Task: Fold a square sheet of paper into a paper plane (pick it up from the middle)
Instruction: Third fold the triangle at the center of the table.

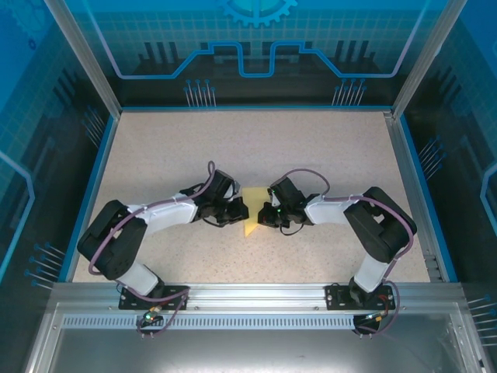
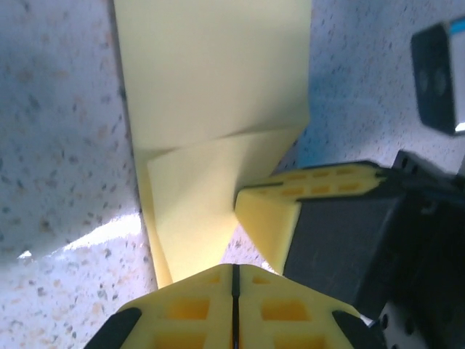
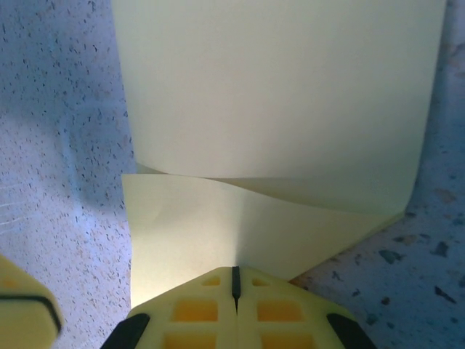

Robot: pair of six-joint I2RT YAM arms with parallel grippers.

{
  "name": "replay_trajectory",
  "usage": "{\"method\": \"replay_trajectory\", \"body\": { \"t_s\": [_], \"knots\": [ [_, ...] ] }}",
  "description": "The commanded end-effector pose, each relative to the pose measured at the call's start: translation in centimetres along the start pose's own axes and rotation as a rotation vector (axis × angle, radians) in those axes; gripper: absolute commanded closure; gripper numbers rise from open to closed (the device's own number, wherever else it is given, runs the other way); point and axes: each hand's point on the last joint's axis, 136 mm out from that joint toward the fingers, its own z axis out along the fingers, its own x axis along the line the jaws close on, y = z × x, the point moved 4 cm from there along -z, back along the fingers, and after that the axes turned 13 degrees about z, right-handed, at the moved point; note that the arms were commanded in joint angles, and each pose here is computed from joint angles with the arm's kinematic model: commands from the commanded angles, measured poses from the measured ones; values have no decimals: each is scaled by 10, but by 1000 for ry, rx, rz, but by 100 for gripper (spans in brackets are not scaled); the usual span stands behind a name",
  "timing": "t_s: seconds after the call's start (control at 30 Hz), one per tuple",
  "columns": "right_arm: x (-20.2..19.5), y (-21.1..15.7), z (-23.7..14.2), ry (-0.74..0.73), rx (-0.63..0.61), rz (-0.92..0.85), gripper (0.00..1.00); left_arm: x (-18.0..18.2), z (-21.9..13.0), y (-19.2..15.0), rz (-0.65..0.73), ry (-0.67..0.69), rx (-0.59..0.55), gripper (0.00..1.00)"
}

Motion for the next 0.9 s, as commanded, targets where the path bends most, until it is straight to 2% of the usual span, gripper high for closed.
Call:
{"method": "replay_trajectory", "body": {
  "t_s": [0.0,0.3,0.5,0.7,0.87],
  "knots": [
    [-3,-1,6,-23,-1,16,100,-4,7,-19,-24,-45,47,89],
    [-3,-1,6,-24,0,21,100,0,26,-26,-26,-9,88,91],
    [2,-1,1,-7,-4,13,100,11,30,-23,-28,71,81,93],
    [25,-5,-7,110,9,-68,100,20,30,-29,-33,112,93,96],
    [29,-13,-2,114,31,-85,100,23,30,-32,-43,114,93,98]
  ]
}}
